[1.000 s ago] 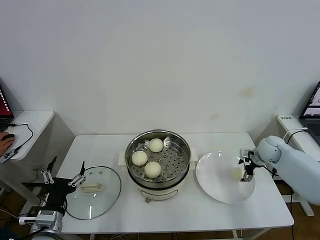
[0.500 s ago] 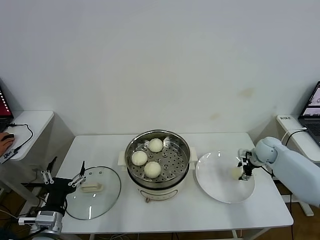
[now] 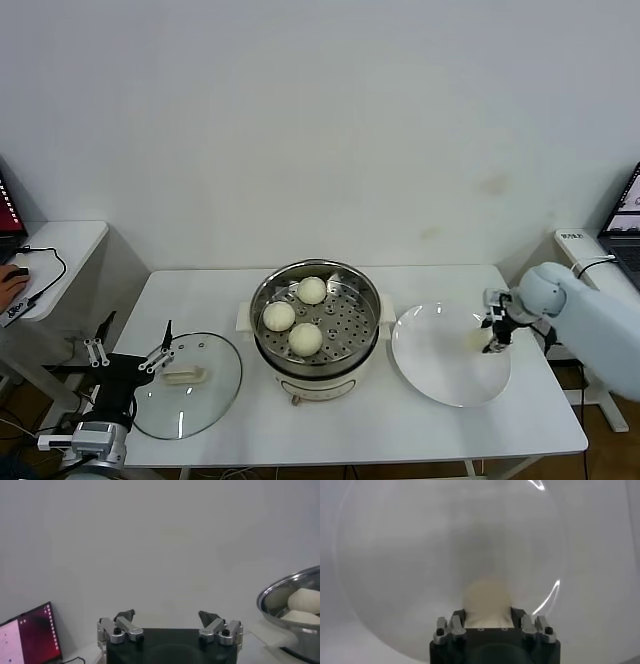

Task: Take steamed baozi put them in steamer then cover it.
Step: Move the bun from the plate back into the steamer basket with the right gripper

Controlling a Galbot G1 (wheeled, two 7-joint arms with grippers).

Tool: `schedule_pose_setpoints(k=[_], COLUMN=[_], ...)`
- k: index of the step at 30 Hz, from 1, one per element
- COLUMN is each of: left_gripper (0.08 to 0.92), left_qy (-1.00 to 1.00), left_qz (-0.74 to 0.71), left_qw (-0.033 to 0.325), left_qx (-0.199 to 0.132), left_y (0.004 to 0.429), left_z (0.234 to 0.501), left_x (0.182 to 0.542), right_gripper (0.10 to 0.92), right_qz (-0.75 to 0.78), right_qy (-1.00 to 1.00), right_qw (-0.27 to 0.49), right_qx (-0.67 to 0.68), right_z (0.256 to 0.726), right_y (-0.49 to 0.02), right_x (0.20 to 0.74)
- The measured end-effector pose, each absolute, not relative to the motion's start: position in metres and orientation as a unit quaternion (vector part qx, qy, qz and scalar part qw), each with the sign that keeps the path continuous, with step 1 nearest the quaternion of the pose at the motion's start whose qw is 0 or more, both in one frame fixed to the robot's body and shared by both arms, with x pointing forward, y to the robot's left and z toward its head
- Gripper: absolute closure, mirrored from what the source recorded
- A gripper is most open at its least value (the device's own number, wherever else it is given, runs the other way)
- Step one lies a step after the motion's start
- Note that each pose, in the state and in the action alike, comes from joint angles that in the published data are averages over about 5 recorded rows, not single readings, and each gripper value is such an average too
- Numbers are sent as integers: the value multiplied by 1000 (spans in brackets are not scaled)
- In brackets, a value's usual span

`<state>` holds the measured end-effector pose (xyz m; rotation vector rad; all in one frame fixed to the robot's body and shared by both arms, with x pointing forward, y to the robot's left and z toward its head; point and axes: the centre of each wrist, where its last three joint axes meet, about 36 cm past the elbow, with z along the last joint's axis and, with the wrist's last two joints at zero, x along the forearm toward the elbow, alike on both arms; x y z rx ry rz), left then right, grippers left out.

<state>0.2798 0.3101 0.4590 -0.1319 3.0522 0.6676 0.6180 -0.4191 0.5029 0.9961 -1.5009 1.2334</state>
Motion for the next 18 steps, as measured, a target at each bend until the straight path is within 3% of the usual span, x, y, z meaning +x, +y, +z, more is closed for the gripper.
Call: schedule_pose_setpoints(k=[8,18], left_gripper=[177,177], left_qy=[976,977], left_qz=[214,207], left_qw=[9,11], left_qx=[-42,-42], left_y=[312,308], left_z=[460,460], left_x=[280,279], right_gripper=[435,421], right_qz=[517,522], right_qy=[-625,-643], right_qw=[419,345], right_qx=[407,441], right_z=[579,669], right_y=[-386,-295], right_x=[625,622])
